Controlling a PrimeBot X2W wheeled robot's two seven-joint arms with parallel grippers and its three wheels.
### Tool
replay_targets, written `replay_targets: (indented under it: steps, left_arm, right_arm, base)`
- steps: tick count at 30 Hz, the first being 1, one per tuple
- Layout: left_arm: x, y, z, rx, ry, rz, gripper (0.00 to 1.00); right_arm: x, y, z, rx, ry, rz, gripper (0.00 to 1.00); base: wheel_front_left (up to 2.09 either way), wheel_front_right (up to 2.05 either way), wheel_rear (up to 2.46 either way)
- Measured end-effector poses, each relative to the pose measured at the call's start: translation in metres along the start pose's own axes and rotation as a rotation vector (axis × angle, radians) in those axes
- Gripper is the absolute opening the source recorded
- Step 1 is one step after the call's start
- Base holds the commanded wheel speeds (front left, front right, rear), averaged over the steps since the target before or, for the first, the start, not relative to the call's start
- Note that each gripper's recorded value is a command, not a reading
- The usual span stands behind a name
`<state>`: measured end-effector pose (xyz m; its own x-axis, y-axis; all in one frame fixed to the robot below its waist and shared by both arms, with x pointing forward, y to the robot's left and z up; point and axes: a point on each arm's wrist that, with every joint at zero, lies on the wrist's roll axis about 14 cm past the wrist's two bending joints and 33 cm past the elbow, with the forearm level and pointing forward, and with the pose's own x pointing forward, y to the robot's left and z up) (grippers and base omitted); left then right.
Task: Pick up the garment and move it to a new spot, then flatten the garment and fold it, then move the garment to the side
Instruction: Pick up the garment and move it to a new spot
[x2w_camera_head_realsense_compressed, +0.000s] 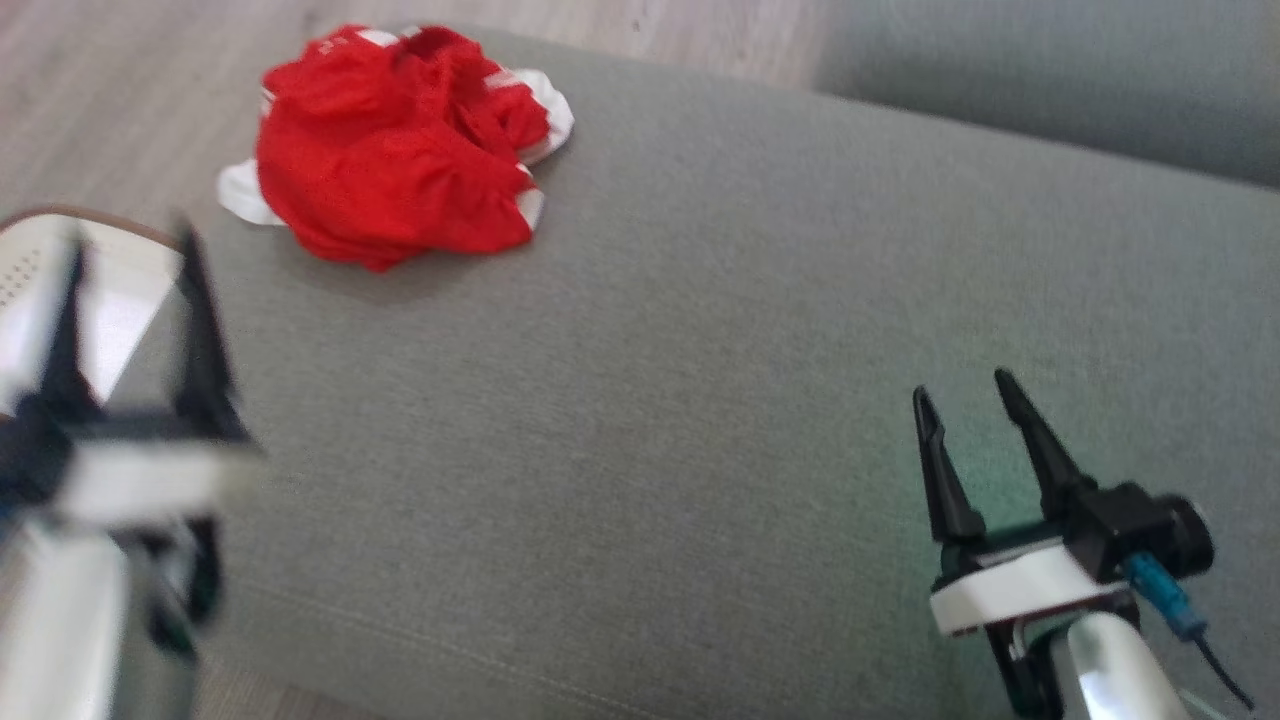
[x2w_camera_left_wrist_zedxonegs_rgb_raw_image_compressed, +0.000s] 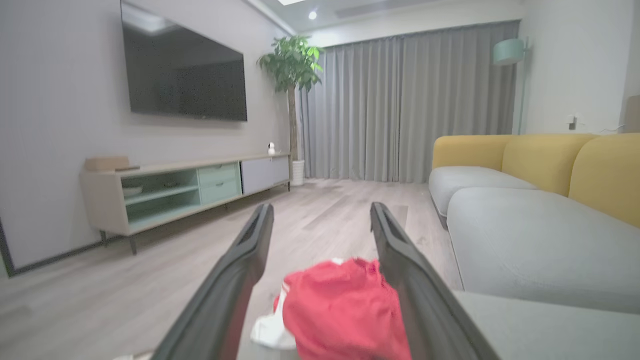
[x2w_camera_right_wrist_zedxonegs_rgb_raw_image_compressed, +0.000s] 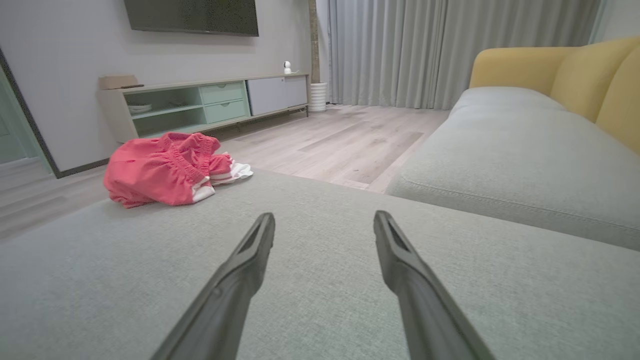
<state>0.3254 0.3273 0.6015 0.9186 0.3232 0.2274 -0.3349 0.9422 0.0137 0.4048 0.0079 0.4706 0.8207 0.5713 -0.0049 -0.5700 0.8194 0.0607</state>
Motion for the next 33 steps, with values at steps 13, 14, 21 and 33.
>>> replay_targets:
  steps: [13, 14, 21, 33]
  left_arm:
    - [0.148, -0.028, -0.025, 0.085, 0.116, -0.118, 1.00]
    - [0.155, -0.030, -0.041, 0.091, 0.163, -0.119, 1.00]
    - [0.170, -0.038, -0.161, 0.097, 0.501, -0.105, 1.00]
    - [0.182, -0.051, -0.252, 0.122, 0.696, -0.062, 0.99]
  right_arm:
    - [0.032, -0.042, -0.010, -0.047, -0.015, -0.057, 1.00]
    - [0.032, -0.047, -0.014, -0.048, -0.007, -0.066, 1.00]
    - [0.022, -0.081, -0.046, -0.043, 0.059, -0.148, 1.00]
    - [0.012, -0.112, -0.078, -0.042, 0.124, -0.224, 1.00]
  base:
    - [0.00, 0.00, 0.00]
    - [0.00, 0.00, 0.00]
    - [0.00, 0.00, 0.00]
    - [0.00, 0.00, 0.00]
